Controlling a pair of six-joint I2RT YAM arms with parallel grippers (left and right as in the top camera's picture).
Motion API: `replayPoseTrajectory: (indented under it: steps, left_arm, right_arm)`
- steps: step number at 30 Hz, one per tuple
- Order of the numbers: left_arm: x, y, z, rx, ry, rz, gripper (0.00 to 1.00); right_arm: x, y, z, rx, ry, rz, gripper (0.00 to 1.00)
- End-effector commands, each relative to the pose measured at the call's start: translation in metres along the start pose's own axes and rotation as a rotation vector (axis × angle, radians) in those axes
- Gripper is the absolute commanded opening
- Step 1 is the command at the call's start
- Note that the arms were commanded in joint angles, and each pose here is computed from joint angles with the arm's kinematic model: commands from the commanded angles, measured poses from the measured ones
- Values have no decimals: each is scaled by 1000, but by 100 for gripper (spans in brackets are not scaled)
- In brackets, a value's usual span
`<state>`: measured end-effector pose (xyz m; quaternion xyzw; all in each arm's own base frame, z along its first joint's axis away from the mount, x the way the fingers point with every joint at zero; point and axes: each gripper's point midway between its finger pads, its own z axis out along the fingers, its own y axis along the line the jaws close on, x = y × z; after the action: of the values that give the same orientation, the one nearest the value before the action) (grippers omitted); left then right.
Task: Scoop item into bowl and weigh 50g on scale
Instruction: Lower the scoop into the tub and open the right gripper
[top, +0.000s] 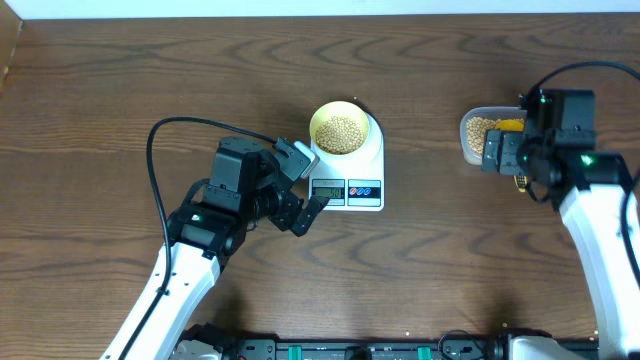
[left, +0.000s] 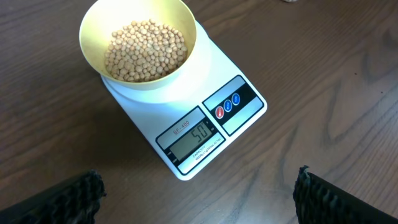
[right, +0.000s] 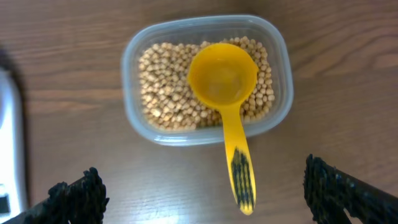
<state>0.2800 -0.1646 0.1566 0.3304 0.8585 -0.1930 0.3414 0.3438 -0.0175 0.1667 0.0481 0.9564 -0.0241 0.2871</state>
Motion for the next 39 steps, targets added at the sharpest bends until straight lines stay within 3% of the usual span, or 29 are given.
replayPoseTrajectory:
  steps: [1, 39]
  left_arm:
    - [5, -1, 2, 11, 12, 12, 100]
    - [5, -1, 2, 11, 12, 12, 100]
  right_arm:
    - [-6, 1, -22, -8, -53, -17, 99]
    - [-8, -2, -34, 4, -82, -15, 99]
